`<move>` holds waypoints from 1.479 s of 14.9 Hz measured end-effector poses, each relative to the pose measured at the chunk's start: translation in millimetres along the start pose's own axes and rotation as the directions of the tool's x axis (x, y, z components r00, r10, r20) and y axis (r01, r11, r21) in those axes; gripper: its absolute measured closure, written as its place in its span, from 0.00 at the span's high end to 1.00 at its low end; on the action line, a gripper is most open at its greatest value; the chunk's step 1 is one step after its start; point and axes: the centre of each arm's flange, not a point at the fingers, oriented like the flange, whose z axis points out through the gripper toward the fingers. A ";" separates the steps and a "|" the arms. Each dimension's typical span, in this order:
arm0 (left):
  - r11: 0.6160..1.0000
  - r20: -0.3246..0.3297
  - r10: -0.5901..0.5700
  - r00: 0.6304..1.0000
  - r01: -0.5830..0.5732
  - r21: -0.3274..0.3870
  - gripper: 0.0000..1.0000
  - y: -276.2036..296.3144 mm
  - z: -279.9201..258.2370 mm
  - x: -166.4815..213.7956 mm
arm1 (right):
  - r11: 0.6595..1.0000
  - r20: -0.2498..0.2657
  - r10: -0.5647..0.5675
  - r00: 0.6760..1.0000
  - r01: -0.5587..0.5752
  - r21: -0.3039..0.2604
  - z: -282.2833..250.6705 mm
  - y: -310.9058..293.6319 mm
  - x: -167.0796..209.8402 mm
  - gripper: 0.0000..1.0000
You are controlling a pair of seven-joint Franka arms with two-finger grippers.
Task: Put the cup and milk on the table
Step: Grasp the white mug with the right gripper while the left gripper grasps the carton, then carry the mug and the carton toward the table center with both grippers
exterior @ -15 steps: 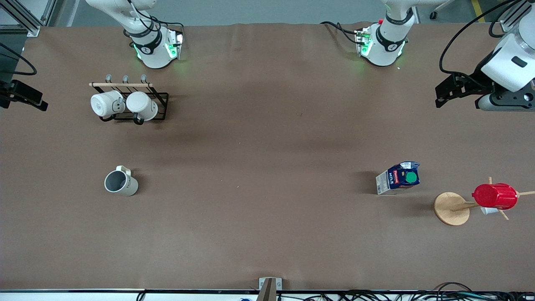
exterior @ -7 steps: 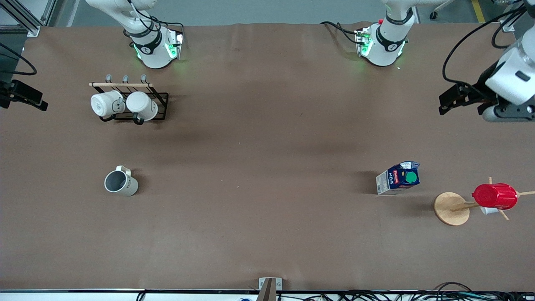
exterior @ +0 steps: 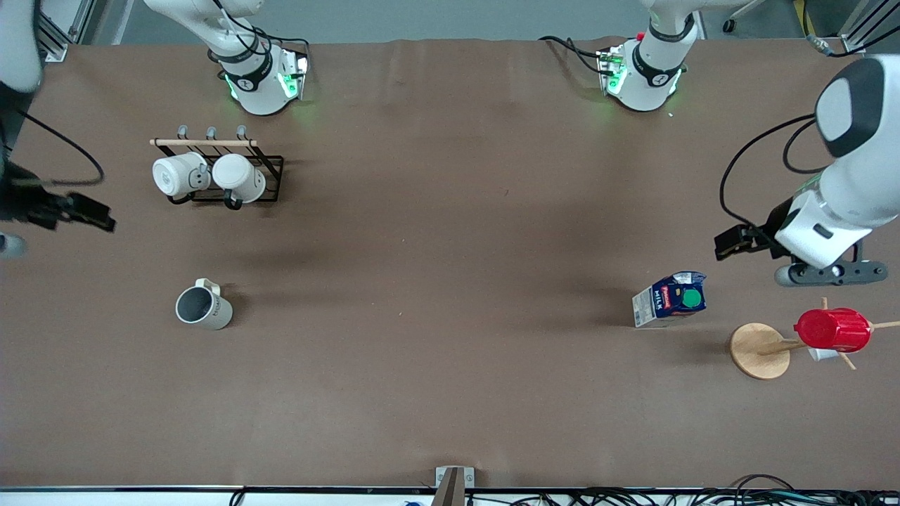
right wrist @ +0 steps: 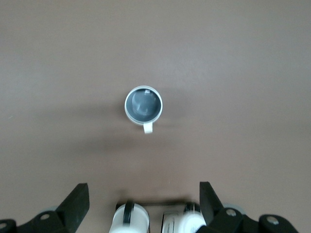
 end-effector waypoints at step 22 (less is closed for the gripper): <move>0.999 0.020 0.024 1.000 -0.023 -0.033 0.61 20.5 129.2 16.8 | 0.994 -0.111 -0.112 0.988 0.109 -0.031 282.4 -0.4 8.3 0.64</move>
